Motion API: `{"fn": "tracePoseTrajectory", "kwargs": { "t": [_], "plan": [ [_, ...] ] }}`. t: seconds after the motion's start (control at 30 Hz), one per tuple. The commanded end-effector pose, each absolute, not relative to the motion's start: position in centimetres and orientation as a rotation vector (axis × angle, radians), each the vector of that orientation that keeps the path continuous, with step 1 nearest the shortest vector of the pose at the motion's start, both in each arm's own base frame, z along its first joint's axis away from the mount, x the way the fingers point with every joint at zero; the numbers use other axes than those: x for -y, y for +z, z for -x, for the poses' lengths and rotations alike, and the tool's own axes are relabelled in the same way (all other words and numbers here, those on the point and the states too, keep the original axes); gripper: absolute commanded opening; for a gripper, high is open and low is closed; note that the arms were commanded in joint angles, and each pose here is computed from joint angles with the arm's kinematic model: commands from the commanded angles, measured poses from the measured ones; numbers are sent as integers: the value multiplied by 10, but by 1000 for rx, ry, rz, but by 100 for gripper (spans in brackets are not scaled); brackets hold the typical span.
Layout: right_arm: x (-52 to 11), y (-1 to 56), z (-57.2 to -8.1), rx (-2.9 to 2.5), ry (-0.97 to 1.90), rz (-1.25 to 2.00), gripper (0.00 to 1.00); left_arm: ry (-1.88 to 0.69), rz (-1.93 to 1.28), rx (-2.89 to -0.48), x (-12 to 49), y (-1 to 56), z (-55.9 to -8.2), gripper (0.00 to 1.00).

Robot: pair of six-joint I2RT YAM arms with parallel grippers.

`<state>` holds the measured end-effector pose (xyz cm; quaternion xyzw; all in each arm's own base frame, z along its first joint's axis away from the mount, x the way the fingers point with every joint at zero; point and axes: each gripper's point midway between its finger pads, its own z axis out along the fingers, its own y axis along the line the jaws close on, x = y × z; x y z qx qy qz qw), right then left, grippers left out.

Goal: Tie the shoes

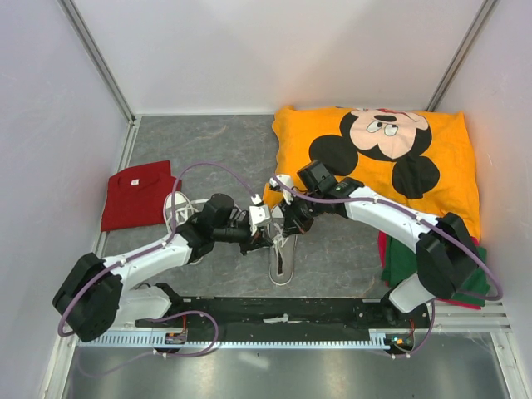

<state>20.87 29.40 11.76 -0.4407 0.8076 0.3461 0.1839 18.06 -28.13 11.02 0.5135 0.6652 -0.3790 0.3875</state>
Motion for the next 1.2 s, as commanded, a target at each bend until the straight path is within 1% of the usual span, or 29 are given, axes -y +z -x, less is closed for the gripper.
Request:
{"fn": "tracePoseTrajectory", "kwargs": {
  "t": [0.0, 0.2, 0.4, 0.6, 0.77, 0.87, 1.0, 1.17],
  "plan": [
    [-300, 132, -210, -2215, 1025, 1172, 0, -989, -1196, -1728, 295, 117, -193, 2],
    [-302, 132, -207, -2218, 1058, 1138, 0, -1034, -1126, -1744, 310, 119, -197, 1],
    [-302, 130, -205, -2225, 1077, 1129, 0, -1030, -1002, -1760, 320, 122, -212, 2],
    [-301, 129, -208, -2235, 1089, 1107, 0, -1039, -933, -1700, 325, 122, -220, 2],
    [-300, 126, -213, -2287, 1130, 1030, 0, -1043, -966, -1520, 327, 134, -206, 2],
    [-301, 126, -213, -2299, 1159, 1015, 0, -1001, -1034, -1449, 327, 129, -194, 3],
    [-301, 125, -211, -2304, 1186, 1016, 0, -891, -1126, -1287, 325, 129, -192, 3],
    [-303, 125, -207, -2315, 1220, 1014, 0, -801, -1171, -1204, 324, 123, -195, 2]
  ]
}}
